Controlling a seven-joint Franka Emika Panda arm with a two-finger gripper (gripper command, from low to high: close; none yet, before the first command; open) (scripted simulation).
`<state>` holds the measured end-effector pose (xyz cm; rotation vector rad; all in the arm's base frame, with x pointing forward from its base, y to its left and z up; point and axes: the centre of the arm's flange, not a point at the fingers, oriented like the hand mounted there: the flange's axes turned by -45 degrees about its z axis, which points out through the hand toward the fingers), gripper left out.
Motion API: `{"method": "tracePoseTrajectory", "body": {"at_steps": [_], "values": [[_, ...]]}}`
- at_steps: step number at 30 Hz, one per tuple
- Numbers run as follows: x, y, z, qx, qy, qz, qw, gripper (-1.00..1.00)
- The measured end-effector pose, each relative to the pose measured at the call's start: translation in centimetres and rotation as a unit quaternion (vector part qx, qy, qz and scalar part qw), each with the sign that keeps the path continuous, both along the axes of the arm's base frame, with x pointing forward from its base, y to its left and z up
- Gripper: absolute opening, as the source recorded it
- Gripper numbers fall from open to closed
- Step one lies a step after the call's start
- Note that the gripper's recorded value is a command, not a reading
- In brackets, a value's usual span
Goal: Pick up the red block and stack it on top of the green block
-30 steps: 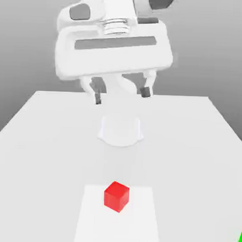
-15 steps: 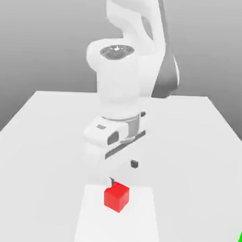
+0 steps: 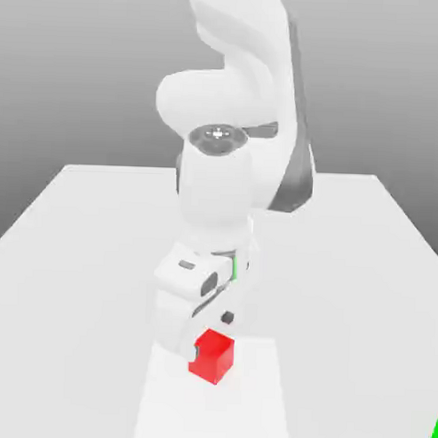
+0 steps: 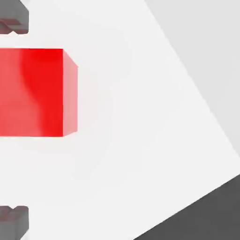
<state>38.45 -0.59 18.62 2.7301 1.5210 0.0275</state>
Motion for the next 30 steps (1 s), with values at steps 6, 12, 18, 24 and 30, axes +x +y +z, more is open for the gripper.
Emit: {"method": "tracePoseTrajectory", "body": {"at_steps": [6, 12, 18, 24, 30], "values": [[-0.5, 0.0, -2.5, 0.001, 0.005, -0.001, 1.0, 0.0], [-1.3, 0.1, -4.4, 0.003, 0.011, -0.003, 1.0, -1.0], [-1.1, 0.1, -3.9, 0.002, 0.01, -0.003, 1.0, -1.0], [-0.2, 0.0, -1.2, 0.0, 0.002, 0.0, 1.0, -1.0], [0.0, -0.1, 0.9, 0.0, 0.001, -0.001, 1.0, -1.0]]}}
